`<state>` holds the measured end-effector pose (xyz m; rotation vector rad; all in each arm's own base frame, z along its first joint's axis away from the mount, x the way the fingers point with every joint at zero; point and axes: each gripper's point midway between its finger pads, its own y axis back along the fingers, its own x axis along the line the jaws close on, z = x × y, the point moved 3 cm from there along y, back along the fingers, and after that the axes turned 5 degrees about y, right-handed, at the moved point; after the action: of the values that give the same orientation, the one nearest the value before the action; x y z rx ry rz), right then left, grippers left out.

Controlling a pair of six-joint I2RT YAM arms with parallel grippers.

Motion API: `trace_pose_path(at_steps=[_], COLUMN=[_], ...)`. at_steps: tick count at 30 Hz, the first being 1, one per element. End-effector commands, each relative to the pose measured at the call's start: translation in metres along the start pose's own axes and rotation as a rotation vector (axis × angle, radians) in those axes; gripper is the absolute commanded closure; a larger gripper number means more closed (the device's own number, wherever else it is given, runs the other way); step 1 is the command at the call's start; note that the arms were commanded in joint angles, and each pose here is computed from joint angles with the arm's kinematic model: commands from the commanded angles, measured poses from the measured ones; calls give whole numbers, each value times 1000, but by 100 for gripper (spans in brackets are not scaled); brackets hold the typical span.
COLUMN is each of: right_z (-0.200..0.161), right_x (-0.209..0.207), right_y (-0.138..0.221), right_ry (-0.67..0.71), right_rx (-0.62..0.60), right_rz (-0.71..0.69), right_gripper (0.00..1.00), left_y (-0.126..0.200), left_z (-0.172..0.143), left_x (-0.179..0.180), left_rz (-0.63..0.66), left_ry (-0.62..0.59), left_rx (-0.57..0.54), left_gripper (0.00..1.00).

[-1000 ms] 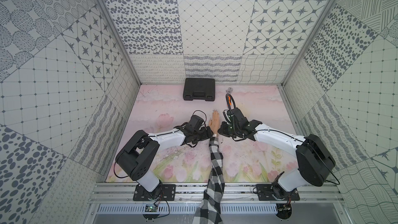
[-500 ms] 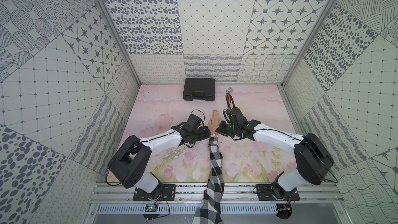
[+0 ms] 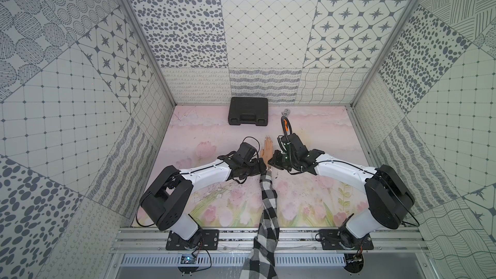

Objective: Take off the watch
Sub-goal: Untie the watch from the hand.

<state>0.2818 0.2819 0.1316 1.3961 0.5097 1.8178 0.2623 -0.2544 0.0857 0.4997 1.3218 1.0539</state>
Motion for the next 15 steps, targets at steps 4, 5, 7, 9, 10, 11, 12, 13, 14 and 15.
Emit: trace_pose_path(at_steps=[4, 5, 7, 9, 10, 11, 12, 13, 14, 15], right_z=[12, 12, 11, 10, 9, 9, 8, 8, 8, 8], right_x=[13, 13, 10, 7, 5, 3, 1, -1, -3, -6], right_y=[-1, -1, -1, -1, -1, 0, 0, 1, 2, 3], right_ry=[16, 16, 17, 13, 12, 11, 8, 7, 4, 2], right_rx=[-43, -42, -40, -37, -35, -34, -35, -34, -35, -38], right_rz=[55, 53, 47, 44, 42, 39, 36, 32, 29, 22], right_gripper=[100, 100, 100, 100, 100, 100, 100, 100, 100, 100], left_y=[-8, -9, -10, -12, -12, -13, -13, -14, -15, -16], left_z=[-5, -6, -10, -15, -17, -19, -21, -22, -24, -25], left_x=[9, 15, 24, 36, 42, 47, 51, 54, 58, 61], left_rz=[77, 108, 158, 214, 239, 263, 283, 301, 318, 334], left_ry=[-30, -23, -20, -20, -19, -19, -20, -18, -17, -15], left_rx=[33, 40, 59, 78, 86, 95, 101, 108, 113, 119], left_gripper=[13, 15, 20, 23, 24, 25, 26, 27, 28, 29])
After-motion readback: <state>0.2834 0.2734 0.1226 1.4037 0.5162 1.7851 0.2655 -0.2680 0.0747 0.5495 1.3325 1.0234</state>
